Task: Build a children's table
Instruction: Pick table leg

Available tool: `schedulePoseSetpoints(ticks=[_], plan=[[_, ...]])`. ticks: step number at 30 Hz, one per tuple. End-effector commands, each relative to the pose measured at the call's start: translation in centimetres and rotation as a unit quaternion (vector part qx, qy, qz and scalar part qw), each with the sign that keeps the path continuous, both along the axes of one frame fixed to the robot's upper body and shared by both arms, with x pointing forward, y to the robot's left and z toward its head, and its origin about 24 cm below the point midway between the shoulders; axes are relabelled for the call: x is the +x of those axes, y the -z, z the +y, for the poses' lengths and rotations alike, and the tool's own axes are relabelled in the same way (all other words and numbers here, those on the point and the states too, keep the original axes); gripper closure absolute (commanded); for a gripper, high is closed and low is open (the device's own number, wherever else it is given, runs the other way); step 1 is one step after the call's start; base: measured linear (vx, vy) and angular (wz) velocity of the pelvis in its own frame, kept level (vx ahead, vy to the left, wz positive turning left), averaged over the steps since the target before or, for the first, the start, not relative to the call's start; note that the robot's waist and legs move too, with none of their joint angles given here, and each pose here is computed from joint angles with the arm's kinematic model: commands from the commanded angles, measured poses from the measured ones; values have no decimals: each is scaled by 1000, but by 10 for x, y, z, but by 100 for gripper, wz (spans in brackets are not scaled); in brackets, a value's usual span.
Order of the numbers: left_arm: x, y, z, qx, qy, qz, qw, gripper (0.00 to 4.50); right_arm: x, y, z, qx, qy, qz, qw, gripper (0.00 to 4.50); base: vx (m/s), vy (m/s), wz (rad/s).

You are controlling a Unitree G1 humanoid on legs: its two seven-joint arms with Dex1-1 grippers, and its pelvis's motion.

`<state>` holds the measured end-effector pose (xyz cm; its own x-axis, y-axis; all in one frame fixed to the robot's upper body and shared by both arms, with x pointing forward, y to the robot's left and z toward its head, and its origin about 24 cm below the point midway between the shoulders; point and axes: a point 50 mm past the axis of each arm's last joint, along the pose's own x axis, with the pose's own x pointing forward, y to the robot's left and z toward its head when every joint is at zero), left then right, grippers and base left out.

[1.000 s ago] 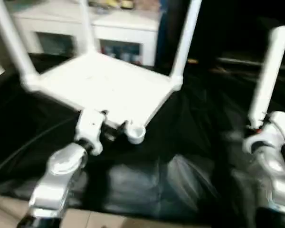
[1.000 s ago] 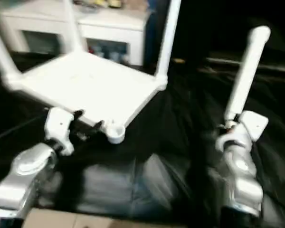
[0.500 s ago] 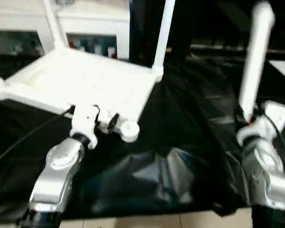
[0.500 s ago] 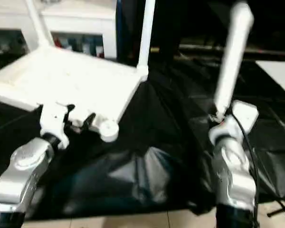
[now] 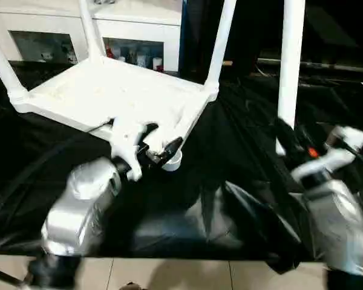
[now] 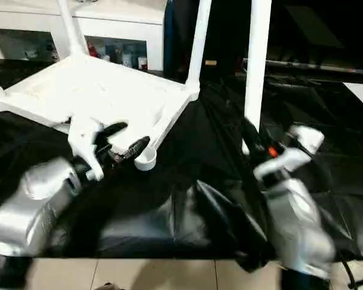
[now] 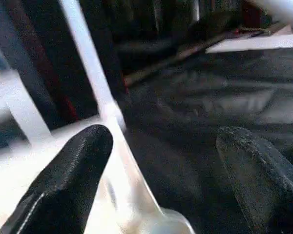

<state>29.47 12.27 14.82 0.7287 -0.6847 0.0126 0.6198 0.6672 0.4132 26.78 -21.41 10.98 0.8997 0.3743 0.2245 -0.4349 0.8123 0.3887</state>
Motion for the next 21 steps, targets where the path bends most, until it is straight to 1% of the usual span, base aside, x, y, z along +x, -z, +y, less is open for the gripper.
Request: schedulePoseSetpoints(ticks=[1, 3, 4, 5, 7, 8, 9, 11, 13, 14, 17, 19, 20, 21], plan=[[1, -10, -10, 76, 33, -76, 994, 49, -4, -12, 4, -27, -61, -17, 998, 320, 0, 0, 0], [1, -13, -15, 112, 48, -109, 986, 49, -4, -14, 6, -39, -79, -15, 996, 320, 0, 0, 0], [1, -14, -19, 146, 64, -133, 978, 49, -3, -15, 8, -44, -96, -4, 994, 320, 0, 0, 0], [1, -15, -26, 201, 87, -174, 960, 49, 2, -16, 15, -79, -123, 20, 989, 320, 0, 0, 0], [4, -16, -32, 228, 96, -195, 949, 49, 9, -16, 23, -107, -139, 45, 983, 320, 0, 0, 0], [6, -16, -35, 239, 98, -206, 944, 49, 14, -15, 27, -131, -137, 59, 980, 320, 0, 0, 0], [8, -16, -35, 245, 98, -212, 941, 49, 17, -14, 28, -142, -136, 66, 978, 320, 0, 0, 0], [12, -15, -37, 266, 100, -227, 931, 49, 24, -12, 37, -179, -146, 76, 970, 320, 0, 0, 0], [16, -13, -37, 284, 95, -242, 923, 49, 26, -13, 44, -196, -165, 78, 964, 320, 0, 0, 0], [20, -13, -35, 295, 87, -256, 916, 49, 28, -14, 52, -209, -180, 80, 958, 320, 0, 0, 0], [23, -13, -35, 307, 81, -274, 908, 49, 29, -17, 63, -216, -198, 85, 952, 320, 0, 0, 0], [25, -10, -35, 319, 86, -274, 903, 49, 28, -18, 68, -219, -212, 84, 949, 320, 0, 0, 0], [27, -5, -32, 337, 88, -271, 897, 49, 27, -20, 73, -223, -220, 80, 946, 320, 0, 0, 0], [27, -5, -32, 337, 88, -271, 897, 49, 27, -20, 73, -223, -220, 80, 946, 320, 0, 0, 0]])
